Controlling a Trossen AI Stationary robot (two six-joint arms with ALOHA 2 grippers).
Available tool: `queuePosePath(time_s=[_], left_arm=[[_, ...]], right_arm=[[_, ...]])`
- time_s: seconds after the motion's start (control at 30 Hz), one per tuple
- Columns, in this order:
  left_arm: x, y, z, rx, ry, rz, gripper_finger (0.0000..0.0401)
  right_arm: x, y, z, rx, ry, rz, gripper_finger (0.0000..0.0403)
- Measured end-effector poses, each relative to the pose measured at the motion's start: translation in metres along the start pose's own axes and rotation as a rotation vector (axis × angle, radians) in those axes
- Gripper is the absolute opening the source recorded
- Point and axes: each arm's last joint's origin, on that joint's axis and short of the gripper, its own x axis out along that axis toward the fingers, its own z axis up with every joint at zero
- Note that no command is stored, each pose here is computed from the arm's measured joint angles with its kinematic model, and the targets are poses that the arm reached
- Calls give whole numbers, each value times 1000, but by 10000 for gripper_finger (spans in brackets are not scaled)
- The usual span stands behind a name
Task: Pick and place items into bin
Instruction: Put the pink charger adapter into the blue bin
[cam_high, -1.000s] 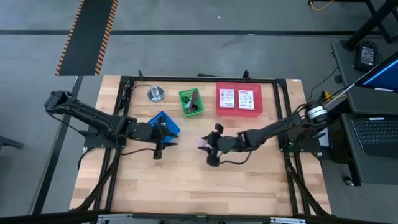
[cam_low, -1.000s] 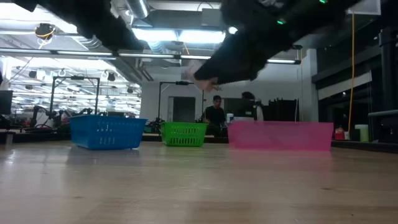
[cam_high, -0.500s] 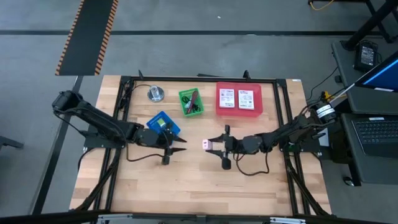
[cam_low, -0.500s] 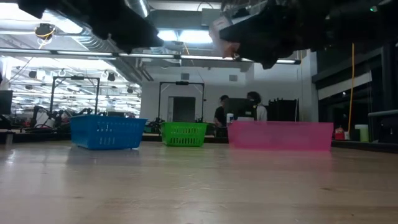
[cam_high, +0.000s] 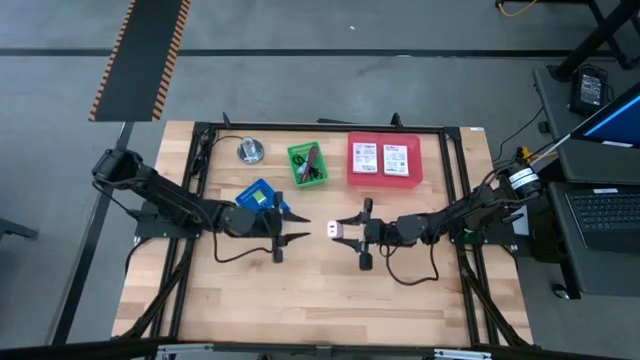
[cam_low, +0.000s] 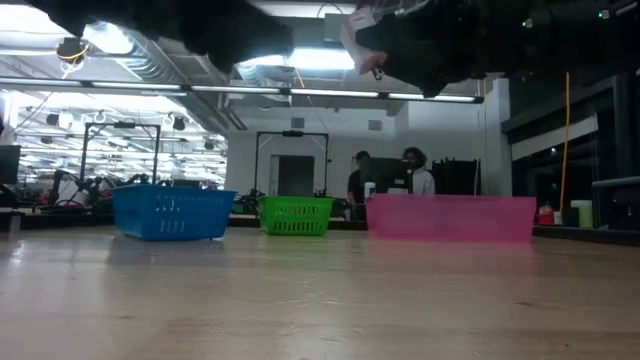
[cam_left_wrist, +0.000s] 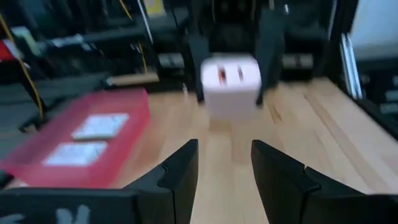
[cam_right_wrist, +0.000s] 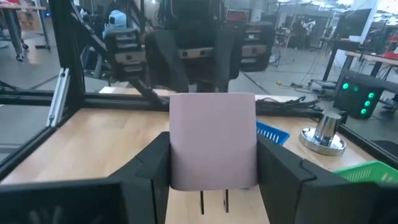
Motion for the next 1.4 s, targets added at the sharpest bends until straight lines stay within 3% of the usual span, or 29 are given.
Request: queuePosePath(time_s=[0.23, 0.7, 1.03, 1.4], left_arm=[[0, 3, 12, 32, -115, 21, 169], [1, 6, 16, -26, -151, 30, 266], [1, 10, 22, -53, -215, 29, 270], [10, 16, 17, -88, -197, 9, 271]], right_arm=[[0, 0, 3, -11, -28, -2, 165], [5, -13, 5, -20, -50, -52, 165], [5, -14, 8, -10, -89, -33, 165], [5, -13, 12, -28, -120, -7, 165]])
